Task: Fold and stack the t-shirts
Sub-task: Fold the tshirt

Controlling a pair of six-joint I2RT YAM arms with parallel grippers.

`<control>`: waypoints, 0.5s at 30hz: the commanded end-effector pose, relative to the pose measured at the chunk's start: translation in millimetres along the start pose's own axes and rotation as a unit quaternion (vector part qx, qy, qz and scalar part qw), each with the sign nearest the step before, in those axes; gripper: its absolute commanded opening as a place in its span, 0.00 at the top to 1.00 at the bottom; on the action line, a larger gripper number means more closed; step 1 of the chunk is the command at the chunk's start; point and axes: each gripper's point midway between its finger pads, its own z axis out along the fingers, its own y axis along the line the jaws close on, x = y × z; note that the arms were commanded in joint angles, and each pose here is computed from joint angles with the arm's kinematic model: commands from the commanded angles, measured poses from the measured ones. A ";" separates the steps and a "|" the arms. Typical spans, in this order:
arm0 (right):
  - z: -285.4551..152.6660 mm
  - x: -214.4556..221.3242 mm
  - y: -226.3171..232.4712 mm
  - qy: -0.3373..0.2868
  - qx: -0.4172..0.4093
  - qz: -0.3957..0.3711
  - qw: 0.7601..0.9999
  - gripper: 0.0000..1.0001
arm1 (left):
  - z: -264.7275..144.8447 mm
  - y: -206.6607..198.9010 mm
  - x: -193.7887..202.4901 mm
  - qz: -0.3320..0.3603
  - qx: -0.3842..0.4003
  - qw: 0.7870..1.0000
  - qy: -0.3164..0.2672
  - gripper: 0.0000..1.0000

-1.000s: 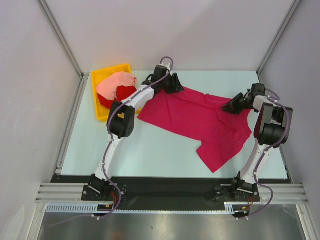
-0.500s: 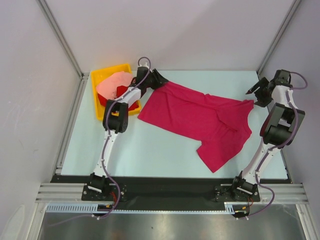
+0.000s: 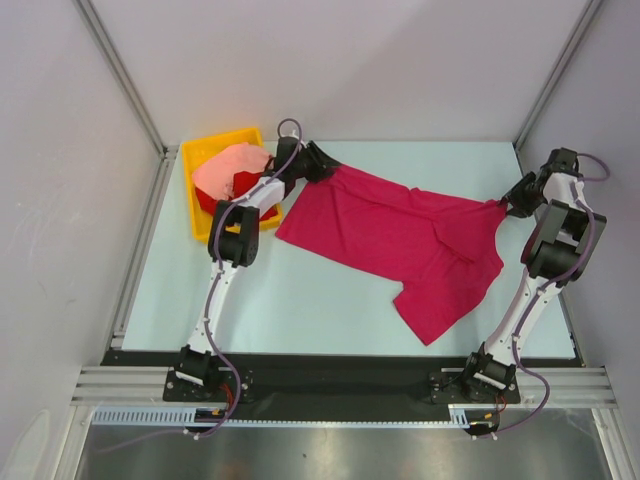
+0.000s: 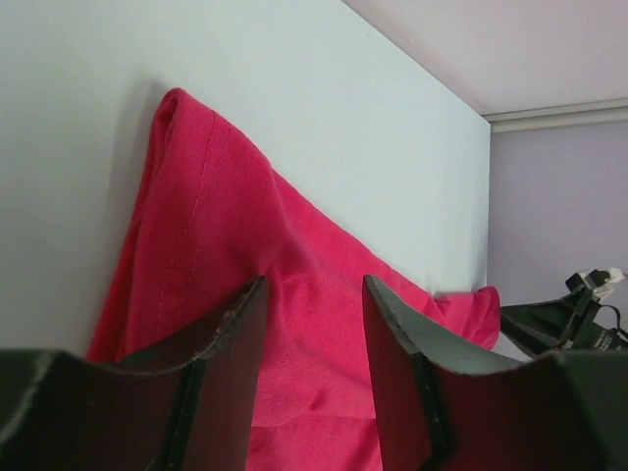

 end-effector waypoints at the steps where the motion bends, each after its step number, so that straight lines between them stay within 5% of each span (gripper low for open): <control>1: -2.2 0.6 -7.6 -0.003 0.008 0.011 1.000 0.62 | -1.6 0.6 -5.3 -0.015 0.007 1.000 0.001 0.52; 6: -2.0 0.4 -34.2 -0.012 0.056 0.024 0.998 0.82 | -1.1 6.2 -1.9 -0.031 0.000 0.999 0.006 0.53; 8: -1.7 7.3 -47.4 -0.011 0.073 0.029 0.997 0.98 | -0.2 8.3 -0.4 -0.034 -0.004 0.999 0.007 0.55; 15: -11.4 12.9 -72.2 -0.036 0.110 0.042 0.992 1.00 | -0.3 8.6 1.0 -0.033 -0.004 0.999 0.010 0.56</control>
